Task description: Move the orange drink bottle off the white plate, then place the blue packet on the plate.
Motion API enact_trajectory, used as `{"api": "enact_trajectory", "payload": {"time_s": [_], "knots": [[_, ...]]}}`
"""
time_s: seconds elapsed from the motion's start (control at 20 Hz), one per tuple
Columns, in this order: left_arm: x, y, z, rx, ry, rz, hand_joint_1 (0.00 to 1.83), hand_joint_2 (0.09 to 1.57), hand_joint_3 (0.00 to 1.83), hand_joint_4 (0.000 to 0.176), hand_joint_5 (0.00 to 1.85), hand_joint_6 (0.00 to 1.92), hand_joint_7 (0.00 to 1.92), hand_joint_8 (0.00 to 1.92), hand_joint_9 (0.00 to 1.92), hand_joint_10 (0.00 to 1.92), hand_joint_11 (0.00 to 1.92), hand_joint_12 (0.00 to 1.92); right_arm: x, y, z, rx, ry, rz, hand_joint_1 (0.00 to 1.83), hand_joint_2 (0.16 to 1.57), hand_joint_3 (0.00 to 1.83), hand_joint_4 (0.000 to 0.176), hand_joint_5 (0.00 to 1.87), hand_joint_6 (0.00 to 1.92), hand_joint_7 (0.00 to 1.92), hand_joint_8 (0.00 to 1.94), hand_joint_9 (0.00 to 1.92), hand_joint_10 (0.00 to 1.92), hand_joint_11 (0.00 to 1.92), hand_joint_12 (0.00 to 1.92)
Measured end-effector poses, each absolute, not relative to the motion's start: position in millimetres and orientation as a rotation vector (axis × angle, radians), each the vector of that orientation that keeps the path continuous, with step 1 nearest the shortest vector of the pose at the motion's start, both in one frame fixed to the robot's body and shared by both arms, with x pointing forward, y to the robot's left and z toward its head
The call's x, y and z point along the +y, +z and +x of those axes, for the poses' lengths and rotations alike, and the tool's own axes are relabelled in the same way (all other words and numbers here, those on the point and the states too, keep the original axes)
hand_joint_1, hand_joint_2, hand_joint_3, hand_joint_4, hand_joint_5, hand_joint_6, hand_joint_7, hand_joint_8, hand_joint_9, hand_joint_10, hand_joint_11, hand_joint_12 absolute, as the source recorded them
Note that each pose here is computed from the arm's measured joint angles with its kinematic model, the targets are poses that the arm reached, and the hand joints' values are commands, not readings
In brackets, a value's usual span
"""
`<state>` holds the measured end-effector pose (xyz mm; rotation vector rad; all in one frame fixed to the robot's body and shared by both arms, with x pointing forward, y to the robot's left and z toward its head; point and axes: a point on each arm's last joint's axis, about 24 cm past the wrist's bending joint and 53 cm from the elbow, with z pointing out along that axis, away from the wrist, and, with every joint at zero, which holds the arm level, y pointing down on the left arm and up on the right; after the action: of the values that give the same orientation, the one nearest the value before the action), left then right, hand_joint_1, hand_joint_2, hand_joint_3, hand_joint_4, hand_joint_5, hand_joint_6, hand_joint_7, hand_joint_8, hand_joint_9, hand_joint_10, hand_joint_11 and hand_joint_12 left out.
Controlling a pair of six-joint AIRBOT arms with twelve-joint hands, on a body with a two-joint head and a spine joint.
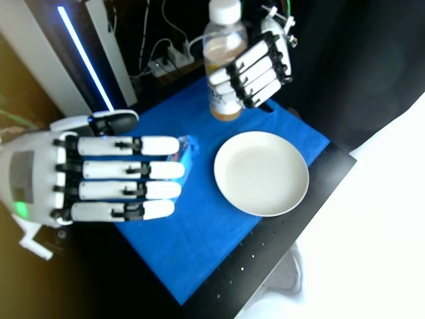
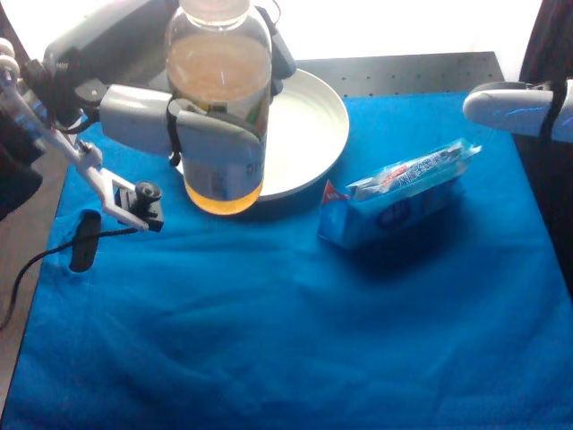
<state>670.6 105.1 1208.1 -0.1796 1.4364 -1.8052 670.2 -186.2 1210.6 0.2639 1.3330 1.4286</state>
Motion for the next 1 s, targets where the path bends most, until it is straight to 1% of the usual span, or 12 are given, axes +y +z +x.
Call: {"api": "enact_trajectory", "payload": {"time_s": [0.05, 0.15, 0.2, 0.25, 0.4, 0.55, 0.6, 0.8, 0.85, 0.9, 0.95, 1.0], "knots": [[104, 1205, 669, 1.445, -1.805, -0.180, 1.27, 1.10, 0.00, 0.000, 0.98, 0.76, 1.05, 1.12, 1.09, 1.13, 1.02, 1.44, -186, 1211, 670, 1.333, 1.428, 0.265, 0.69, 0.91, 0.00, 0.000, 0.02, 0.00, 0.26, 0.00, 0.23, 0.00, 0.00, 0.68], [101, 1200, 668, 1.461, -1.807, -0.183, 1.28, 1.09, 0.00, 0.000, 0.99, 0.77, 1.08, 1.06, 1.12, 1.11, 1.08, 1.45, -186, 1211, 670, 1.332, 1.429, 0.264, 0.68, 0.94, 0.00, 0.000, 0.04, 0.00, 0.34, 0.01, 0.32, 0.02, 0.00, 0.73], [100, 1197, 667, 1.467, -1.808, -0.186, 1.28, 1.09, 0.00, 0.000, 0.99, 0.77, 1.08, 1.06, 1.12, 1.11, 1.08, 1.45, -186, 1210, 670, 1.332, 1.429, 0.267, 0.68, 0.94, 0.00, 0.000, 0.04, 0.00, 0.34, 0.01, 0.32, 0.02, 0.00, 0.73], [99, 1191, 666, 1.479, -1.809, -0.197, 1.27, 1.09, 0.00, 0.000, 0.97, 0.82, 1.10, 0.99, 1.15, 1.05, 1.09, 1.45, -185, 1210, 670, 1.333, 1.433, 0.267, 0.69, 0.95, 0.00, 0.000, 0.05, 0.00, 0.36, 0.01, 0.34, 0.02, 0.00, 0.71], [99, 1175, 665, 1.511, -1.803, -0.228, 1.28, 1.09, 0.00, 0.000, 0.96, 0.83, 1.13, 0.97, 1.21, 1.10, 1.12, 1.47, -184, 1209, 670, 1.334, 1.435, 0.268, 0.67, 0.93, 0.00, 0.000, 0.05, 0.00, 0.29, 0.00, 0.34, 0.01, 0.01, 0.70], [99, 1161, 665, 1.538, -1.793, -0.263, 1.28, 1.10, 0.00, 0.000, 0.93, 0.86, 1.11, 1.01, 1.23, 1.14, 1.14, 1.49, -184, 1209, 670, 1.335, 1.434, 0.269, 0.66, 0.94, 0.00, 0.000, 0.04, 0.00, 0.31, 0.01, 0.29, 0.00, 0.00, 0.70], [99, 1159, 664, 1.543, -1.791, -0.265, 1.27, 1.11, 0.00, 0.000, 0.89, 0.94, 1.10, 1.01, 1.19, 1.11, 1.09, 1.50, -183, 1209, 670, 1.334, 1.436, 0.266, 0.67, 0.93, 0.00, 0.000, 0.04, 0.00, 0.33, 0.01, 0.28, 0.00, 0.01, 0.69], [100, 1157, 666, 1.547, -1.785, -0.277, 1.28, 1.09, 0.00, 0.000, 0.90, 0.92, 1.14, 0.94, 1.23, 1.12, 1.11, 1.52, -184, 1209, 670, 1.333, 1.435, 0.268, 0.69, 0.92, 0.00, 0.000, 0.04, 0.01, 0.34, 0.00, 0.29, 0.00, 0.00, 0.71], [99, 1153, 666, 1.556, -1.781, -0.284, 1.27, 1.10, 0.00, 0.000, 0.92, 0.86, 1.11, 1.02, 1.24, 1.19, 1.13, 1.56, -184, 1209, 670, 1.334, 1.435, 0.269, 0.66, 0.95, 0.01, 0.000, 0.04, 0.00, 0.33, 0.00, 0.27, 0.00, 0.00, 0.72], [97, 1148, 665, 1.570, -1.775, -0.283, 1.19, 1.10, 0.00, 0.000, 0.99, 0.92, 1.14, 1.00, 1.25, 1.26, 1.15, 1.62, -183, 1209, 670, 1.335, 1.436, 0.265, 0.67, 0.95, 0.01, 0.000, 0.04, 0.00, 0.34, 0.00, 0.30, 0.01, 0.00, 0.72], [96, 1145, 664, 1.578, -1.772, -0.283, 1.18, 1.09, 0.00, 0.000, 1.01, 0.90, 1.16, 1.11, 1.25, 1.42, 1.19, 1.76, -183, 1209, 670, 1.334, 1.436, 0.266, 0.67, 0.94, 0.00, 0.000, 0.04, 0.00, 0.34, 0.00, 0.29, 0.01, 0.00, 0.70], [96, 1142, 664, 1.587, -1.766, -0.282, 1.18, 1.09, 0.00, 0.000, 1.03, 0.89, 1.16, 1.04, 1.24, 1.34, 1.17, 1.69, -183, 1208, 670, 1.335, 1.436, 0.267, 0.67, 0.94, 0.00, 0.000, 0.04, 0.00, 0.34, 0.00, 0.30, 0.01, 0.01, 0.70]]}}
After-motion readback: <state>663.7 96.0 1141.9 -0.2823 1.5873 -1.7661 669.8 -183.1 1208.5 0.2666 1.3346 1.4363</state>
